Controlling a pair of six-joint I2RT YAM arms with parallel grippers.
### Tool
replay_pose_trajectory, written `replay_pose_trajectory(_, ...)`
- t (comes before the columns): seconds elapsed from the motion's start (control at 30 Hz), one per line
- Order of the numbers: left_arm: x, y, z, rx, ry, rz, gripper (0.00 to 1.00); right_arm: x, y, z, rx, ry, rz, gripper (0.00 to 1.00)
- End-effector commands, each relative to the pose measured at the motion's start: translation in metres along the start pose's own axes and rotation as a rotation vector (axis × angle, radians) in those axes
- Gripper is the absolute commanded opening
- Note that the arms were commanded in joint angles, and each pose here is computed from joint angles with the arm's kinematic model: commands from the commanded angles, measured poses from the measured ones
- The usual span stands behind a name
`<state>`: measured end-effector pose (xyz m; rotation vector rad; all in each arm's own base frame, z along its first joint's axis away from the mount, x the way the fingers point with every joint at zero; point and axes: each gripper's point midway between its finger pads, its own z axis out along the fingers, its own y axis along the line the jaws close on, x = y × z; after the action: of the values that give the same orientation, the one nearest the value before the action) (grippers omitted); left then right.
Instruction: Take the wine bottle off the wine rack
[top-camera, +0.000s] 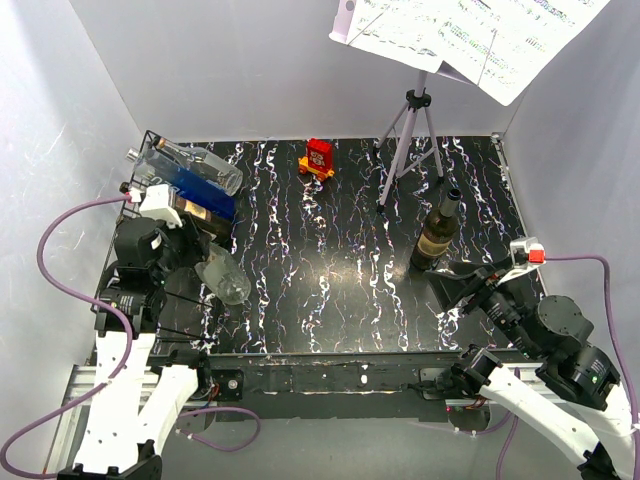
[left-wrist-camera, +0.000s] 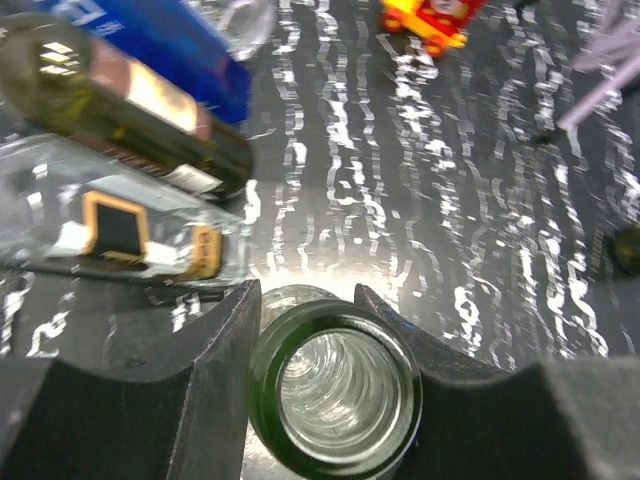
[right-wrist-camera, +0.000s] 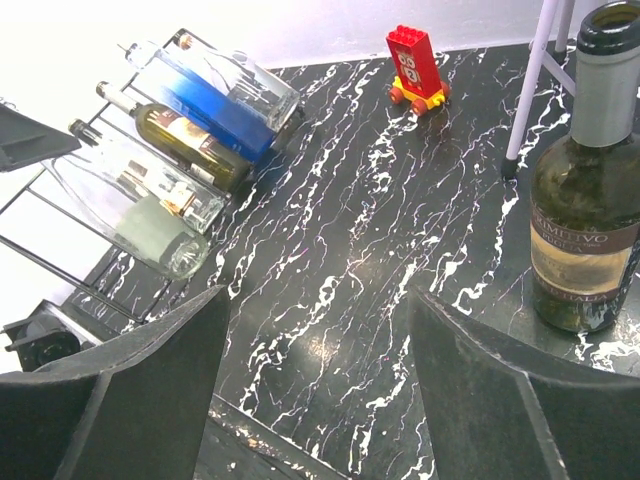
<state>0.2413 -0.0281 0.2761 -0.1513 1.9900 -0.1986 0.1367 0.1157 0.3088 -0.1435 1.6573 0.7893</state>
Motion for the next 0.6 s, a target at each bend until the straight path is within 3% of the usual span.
replay_pose_trajectory(0.0, -0.066, -0.062, -0.022, 0.324, -0.225, 0.056, 0.00, -0.018, 0.007, -0.001, -0.036, -0.071, -0.009, 0.79)
replay_pose_trajectory(0.2, -0.071, -0.114, -0.026, 0.624, -0.305, 0.172, 0.00, -0.019, 0.007, 0.000, -0.036, -0.073, -0.031, 0.79)
replay_pose_trajectory(0.57, -0.083, -0.214, 0.016, 0.873, -0.324, 0.329, 0.00, -0.023, 0.008, -0.002, -0.043, -0.086, -0.055, 0.79)
